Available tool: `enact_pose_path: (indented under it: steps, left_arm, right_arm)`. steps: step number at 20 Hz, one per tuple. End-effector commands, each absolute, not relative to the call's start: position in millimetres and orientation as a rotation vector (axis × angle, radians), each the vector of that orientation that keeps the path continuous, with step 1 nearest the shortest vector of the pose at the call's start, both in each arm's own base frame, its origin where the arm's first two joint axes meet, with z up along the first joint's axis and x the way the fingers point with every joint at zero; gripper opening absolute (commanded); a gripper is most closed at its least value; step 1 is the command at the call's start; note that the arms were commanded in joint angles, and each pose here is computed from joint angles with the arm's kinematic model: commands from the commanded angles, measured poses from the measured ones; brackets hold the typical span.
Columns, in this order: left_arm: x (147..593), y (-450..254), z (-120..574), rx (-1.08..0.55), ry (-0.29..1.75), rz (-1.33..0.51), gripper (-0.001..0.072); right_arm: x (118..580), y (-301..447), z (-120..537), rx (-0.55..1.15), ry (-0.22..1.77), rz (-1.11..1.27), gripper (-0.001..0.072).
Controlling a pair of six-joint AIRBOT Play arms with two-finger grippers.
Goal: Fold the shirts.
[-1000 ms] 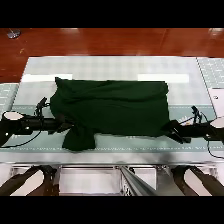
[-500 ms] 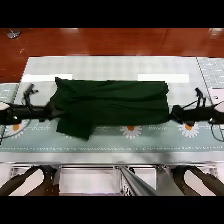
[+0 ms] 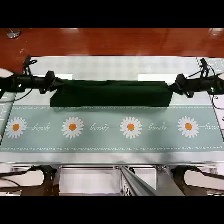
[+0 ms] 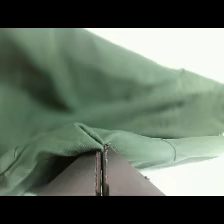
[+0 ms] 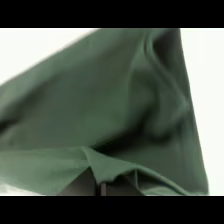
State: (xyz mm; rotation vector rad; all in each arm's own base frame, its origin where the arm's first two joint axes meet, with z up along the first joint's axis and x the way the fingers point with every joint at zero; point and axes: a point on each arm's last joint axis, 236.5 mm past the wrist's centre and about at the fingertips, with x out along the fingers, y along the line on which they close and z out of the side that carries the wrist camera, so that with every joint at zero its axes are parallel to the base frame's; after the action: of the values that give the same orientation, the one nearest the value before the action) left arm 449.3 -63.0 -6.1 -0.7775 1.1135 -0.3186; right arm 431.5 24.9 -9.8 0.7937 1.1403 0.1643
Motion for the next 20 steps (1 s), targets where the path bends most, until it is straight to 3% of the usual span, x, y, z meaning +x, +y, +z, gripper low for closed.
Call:
enact_pose_path:
  steps: [1, 4, 5, 6, 7, 9, 11, 13, 17, 20]
  left_arm:
    - [488.3, -70.6, -25.5, -0.82, 1.163, -0.327, 0.0018]
    - [503.3, -68.4, -36.4, -0.821, 1.167, -0.327, 0.0019]
    - [504.4, -68.3, -36.2, -0.802, 1.16, -0.34, 0.0045]
    - [502.5, -69.5, -34.4, -0.796, 1.167, -0.353, 0.0348]
    - [497.0, -66.2, -30.8, -0.782, 1.192, -0.368, 0.0687]
    - [477.7, -30.3, -27.5, -0.706, 1.296, -0.315, 0.0701]
    - [447.7, 28.9, -29.3, -0.66, 1.417, -0.135, 0.0701]
    - [438.8, 58.1, -15.5, -0.642, 1.379, -0.101, 0.0701]
    - [458.9, 47.4, 23.0, -0.627, 1.157, -0.135, 0.0701]
    - [468.5, 11.2, 35.7, -0.61, 1.114, -0.217, 0.0701]
  right_arm:
    - [469.8, 24.2, -27.0, 0.857, 1.139, 0.191, 0.0027]
    - [480.9, 26.8, -45.4, 0.896, 1.154, 0.206, 0.0055]
    - [483.2, 28.7, -47.3, 0.916, 1.149, 0.213, 0.0296]
    - [485.1, 29.0, -45.3, 0.92, 1.137, 0.226, 0.0583]
    - [485.2, 23.2, -40.4, 0.905, 1.131, 0.241, 0.0628]
    - [474.5, -0.7, -36.0, 0.878, 1.161, 0.235, 0.0628]
    - [452.0, -32.9, -47.1, 0.855, 1.23, 0.17, 0.0628]
    - [430.0, -53.5, -67.0, 0.843, 1.316, 0.065, 0.0628]
    - [426.2, -13.6, -90.6, 0.852, 1.387, 0.116, 0.0628]
    - [441.2, 29.3, -99.2, 0.835, 1.378, 0.185, 0.0627]
